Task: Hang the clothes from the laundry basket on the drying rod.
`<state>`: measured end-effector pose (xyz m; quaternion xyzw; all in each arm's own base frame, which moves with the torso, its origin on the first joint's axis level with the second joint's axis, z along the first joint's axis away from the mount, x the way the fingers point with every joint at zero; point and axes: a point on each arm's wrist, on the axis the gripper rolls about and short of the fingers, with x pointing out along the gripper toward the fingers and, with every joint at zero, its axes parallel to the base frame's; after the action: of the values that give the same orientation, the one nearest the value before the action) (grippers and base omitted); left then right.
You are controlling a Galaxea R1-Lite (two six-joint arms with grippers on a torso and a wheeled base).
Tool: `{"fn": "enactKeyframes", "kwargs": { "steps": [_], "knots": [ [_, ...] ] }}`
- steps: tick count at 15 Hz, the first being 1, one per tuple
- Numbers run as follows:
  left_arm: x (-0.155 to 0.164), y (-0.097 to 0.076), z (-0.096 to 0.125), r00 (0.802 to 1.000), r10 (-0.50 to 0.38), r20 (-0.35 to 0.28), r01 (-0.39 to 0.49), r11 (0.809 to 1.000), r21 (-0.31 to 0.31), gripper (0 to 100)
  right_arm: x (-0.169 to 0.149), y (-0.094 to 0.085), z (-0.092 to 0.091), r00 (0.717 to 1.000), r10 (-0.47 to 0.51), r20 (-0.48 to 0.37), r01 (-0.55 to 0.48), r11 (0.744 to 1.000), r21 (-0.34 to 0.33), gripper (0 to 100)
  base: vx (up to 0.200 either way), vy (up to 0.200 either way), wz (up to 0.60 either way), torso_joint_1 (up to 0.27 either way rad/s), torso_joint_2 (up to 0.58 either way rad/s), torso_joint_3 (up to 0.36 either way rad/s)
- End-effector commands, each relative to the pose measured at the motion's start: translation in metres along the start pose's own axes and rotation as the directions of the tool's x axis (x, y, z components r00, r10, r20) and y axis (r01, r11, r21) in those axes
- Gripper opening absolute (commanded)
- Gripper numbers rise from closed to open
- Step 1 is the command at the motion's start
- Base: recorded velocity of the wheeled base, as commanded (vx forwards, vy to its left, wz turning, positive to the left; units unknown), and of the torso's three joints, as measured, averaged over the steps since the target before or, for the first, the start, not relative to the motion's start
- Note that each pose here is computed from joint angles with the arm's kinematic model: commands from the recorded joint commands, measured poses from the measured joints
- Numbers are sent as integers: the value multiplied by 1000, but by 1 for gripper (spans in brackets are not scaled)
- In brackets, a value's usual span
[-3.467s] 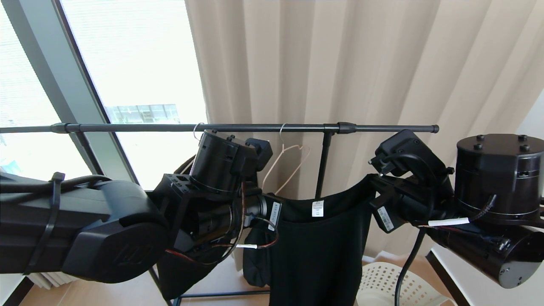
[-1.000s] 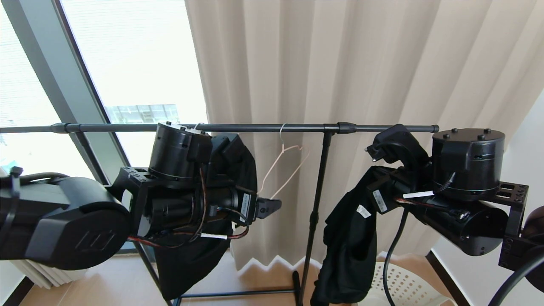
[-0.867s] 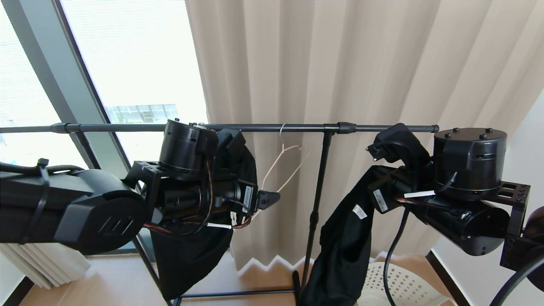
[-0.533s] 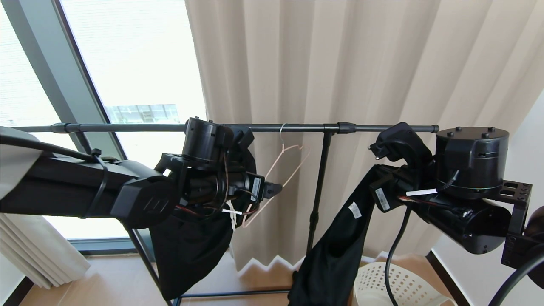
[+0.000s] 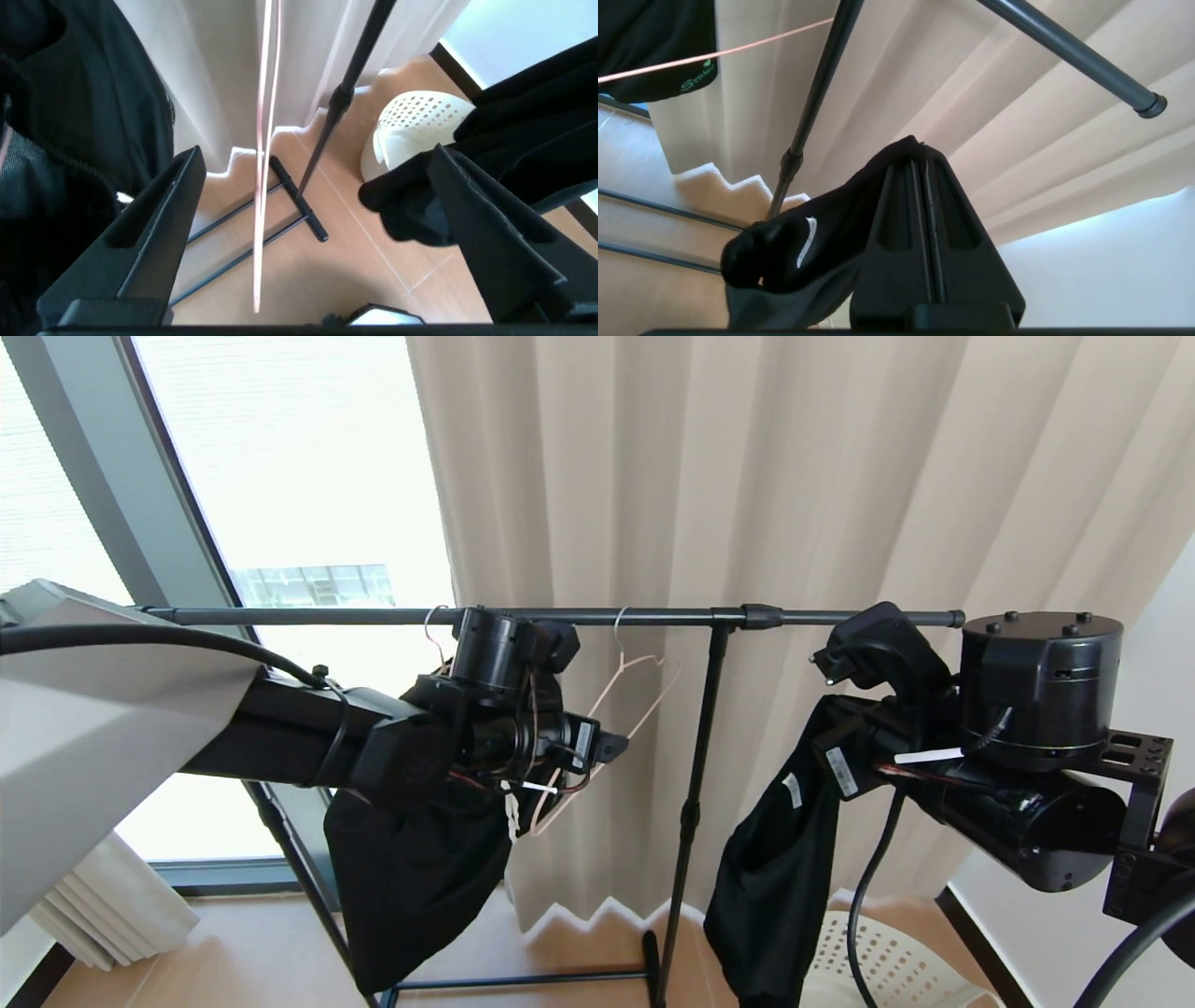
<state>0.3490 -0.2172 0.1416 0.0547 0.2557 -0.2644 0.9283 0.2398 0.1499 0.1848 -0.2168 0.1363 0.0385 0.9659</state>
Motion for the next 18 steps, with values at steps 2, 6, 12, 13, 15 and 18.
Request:
{"fn": "enactKeyframes", "kwargs": {
  "steps": [2, 6, 12, 13, 15, 18],
  "knots": [
    [21, 2, -6, 1000, 11, -19, -11, 1000, 1, 100, -1, -2, 1, 1000, -5, 5, 5, 1000, 5, 0, 0, 0, 0, 0, 0, 0],
    [35, 9, -6, 999, 33, -17, -33, 999, 4, 100, 2, -6, 2, 1000, -23, 16, 23, 1000, 0, 0, 0, 0, 0, 0, 0, 0],
    [51, 11, -9, 999, 43, -20, -43, 999, 9, 100, 4, -10, 3, 999, -37, 29, 37, 999, 7, 0, 0, 0, 0, 0, 0, 0],
    [53, 11, -10, 999, 43, -22, -43, 999, 10, 100, 4, -10, 3, 999, -37, 29, 37, 999, 7, 0, 0, 0, 0, 0, 0, 0],
    [58, 10, -12, 999, 45, -26, -45, 999, 10, 100, 3, -11, 4, 999, -39, 33, 38, 999, 10, 0, 0, 0, 0, 0, 0, 0],
    [65, 11, -14, 998, 48, -29, -48, 999, 10, 100, 2, -12, 5, 999, -41, 36, 41, 999, 13, 0, 0, 0, 0, 0, 0, 0]
  ]
}}
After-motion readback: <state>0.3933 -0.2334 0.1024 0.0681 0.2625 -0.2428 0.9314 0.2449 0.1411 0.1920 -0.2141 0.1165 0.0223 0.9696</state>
